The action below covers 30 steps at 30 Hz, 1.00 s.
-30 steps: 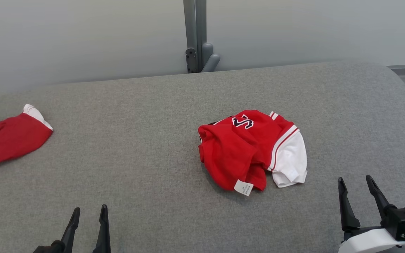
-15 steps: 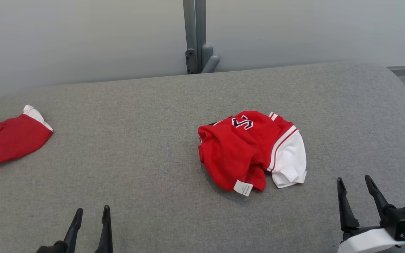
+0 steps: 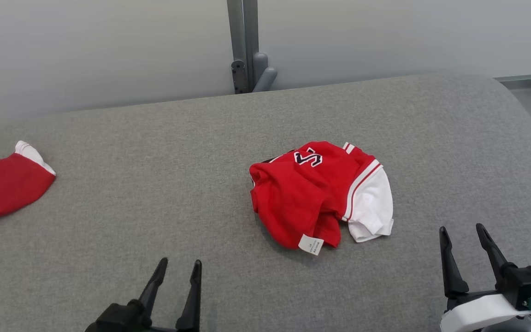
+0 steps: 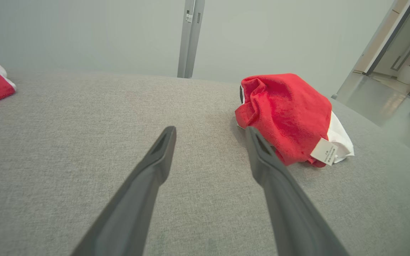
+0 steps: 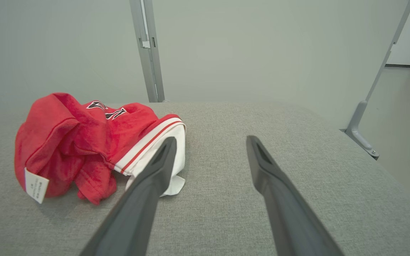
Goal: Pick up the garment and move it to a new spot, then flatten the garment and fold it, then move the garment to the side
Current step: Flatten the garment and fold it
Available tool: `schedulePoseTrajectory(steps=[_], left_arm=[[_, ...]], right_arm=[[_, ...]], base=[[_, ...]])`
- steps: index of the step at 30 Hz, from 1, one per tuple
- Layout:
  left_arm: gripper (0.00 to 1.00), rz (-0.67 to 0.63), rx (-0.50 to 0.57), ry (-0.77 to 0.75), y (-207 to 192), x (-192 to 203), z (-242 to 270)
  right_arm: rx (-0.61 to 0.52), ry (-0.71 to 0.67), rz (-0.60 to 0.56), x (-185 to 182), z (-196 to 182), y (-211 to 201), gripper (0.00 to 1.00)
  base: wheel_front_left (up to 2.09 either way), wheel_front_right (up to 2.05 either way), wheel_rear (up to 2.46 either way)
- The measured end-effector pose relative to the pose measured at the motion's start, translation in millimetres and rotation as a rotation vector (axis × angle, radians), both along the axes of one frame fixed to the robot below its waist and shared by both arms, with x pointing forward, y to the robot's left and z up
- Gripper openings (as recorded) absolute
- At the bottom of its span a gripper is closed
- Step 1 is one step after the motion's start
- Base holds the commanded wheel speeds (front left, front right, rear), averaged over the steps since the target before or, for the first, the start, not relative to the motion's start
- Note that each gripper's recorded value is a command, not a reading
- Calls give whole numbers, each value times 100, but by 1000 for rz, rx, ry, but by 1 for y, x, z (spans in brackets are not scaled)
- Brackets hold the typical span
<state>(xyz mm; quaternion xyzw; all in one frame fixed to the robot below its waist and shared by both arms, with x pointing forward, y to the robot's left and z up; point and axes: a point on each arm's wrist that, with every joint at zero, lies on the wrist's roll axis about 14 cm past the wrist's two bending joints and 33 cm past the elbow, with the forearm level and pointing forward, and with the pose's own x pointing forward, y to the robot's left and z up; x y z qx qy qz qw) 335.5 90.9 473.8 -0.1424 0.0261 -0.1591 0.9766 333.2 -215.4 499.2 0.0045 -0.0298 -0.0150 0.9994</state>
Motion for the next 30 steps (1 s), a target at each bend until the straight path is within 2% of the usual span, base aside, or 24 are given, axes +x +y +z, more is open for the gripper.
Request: schedulePoseTrajectory(steps=[1, 9, 14, 24, 30], left_arm=[[100, 0, 0, 0, 0, 0, 0], [100, -309, -55, 59, -97, -2, -2], [100, -442, -63, 119, -138, -1, -9], [100, -516, 34, 228, -162, 6, -49], [100, -493, 76, 223, -163, 19, -56]], right_arm=[[0, 0, 0, 0, 0, 0, 100], [14, 7, -40, -3, -2, -10, 100], [34, 14, -71, -4, -5, -16, 100], [42, 30, -162, -18, -9, -41, 100], [52, 40, -191, -24, -12, -49, 100]], base=[[0, 0, 0], [0, 0, 0], [0, 0, 0], [0, 0, 0], [0, 0, 0]])
